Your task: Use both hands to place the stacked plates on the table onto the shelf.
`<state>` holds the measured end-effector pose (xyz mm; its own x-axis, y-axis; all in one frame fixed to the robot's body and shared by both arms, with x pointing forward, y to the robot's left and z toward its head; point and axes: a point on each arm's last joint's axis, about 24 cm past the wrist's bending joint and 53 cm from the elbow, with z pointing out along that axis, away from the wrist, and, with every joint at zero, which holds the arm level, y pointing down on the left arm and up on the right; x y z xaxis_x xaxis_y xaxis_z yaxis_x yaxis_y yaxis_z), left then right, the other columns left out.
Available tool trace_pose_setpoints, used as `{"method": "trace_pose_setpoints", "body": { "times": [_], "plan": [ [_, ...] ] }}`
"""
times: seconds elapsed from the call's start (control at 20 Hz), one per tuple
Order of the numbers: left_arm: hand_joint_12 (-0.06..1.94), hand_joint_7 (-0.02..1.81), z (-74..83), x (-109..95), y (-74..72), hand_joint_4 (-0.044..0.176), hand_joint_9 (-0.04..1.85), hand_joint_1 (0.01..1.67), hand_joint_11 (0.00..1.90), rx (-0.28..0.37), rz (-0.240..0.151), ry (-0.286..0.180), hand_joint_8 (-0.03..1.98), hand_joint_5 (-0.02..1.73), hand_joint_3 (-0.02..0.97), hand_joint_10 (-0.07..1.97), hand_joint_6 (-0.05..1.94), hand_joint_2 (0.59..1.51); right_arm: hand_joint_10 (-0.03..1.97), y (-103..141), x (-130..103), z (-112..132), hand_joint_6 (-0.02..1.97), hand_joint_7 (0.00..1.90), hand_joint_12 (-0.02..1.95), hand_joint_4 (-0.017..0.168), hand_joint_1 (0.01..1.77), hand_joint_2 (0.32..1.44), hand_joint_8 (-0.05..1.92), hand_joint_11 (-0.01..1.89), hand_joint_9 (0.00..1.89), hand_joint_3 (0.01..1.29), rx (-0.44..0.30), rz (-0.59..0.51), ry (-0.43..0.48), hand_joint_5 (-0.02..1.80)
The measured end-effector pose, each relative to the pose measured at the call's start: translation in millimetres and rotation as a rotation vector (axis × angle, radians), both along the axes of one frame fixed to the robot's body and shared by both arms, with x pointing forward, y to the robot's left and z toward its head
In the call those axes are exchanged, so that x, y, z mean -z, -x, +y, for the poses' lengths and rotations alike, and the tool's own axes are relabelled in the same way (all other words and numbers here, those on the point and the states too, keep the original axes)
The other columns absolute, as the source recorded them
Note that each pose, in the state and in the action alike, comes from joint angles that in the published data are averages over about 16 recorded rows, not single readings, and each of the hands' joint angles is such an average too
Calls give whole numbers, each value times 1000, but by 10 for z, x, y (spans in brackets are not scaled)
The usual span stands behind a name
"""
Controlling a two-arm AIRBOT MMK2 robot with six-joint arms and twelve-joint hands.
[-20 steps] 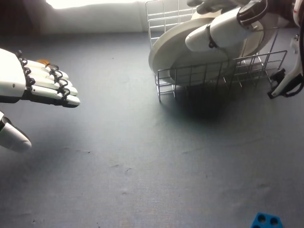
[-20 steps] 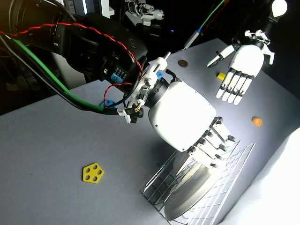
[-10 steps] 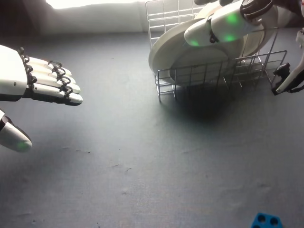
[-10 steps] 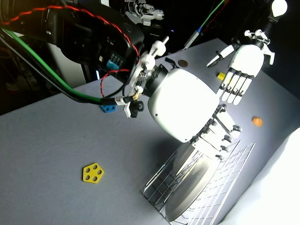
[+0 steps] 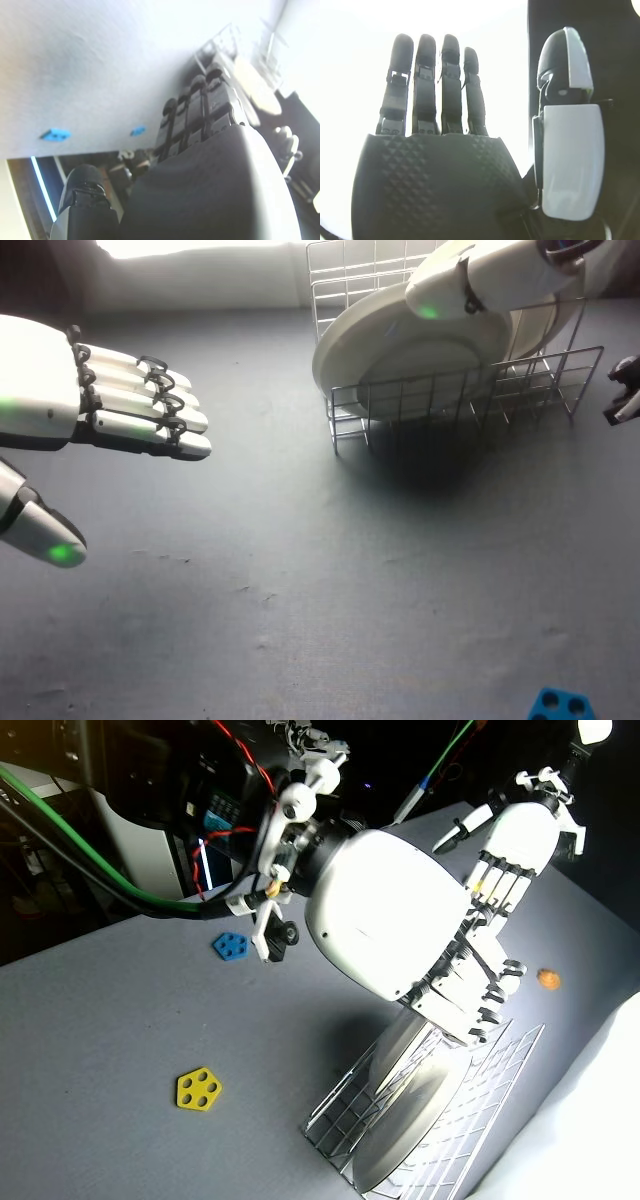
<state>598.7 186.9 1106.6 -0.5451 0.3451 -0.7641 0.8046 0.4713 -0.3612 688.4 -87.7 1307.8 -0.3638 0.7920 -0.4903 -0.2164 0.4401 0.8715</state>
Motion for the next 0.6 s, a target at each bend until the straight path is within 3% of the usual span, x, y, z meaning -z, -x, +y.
{"method": "trace_pose_setpoints", "body": {
  "times": [0.3, 0.6],
  "plan": [
    [11, 18, -222, -173, 271, 4, 18, 13, 21, 108, -40, 30, -12, 21, 17, 16, 6, 1108, 414, 89, -67, -90, 95, 475, 1204, -1, 889, 1012, 24, 22, 263, 13, 8, -75, 74, 387],
    [11, 19, -342, -266, 452, 7, 22, 12, 22, 176, -70, 37, -12, 20, 17, 16, 5, 1106, 422, 235, -238, -110, 88, 485, 1222, -1, 891, 1011, 24, 21, 268, 12, -21, -254, 182, 393]
  ]
}}
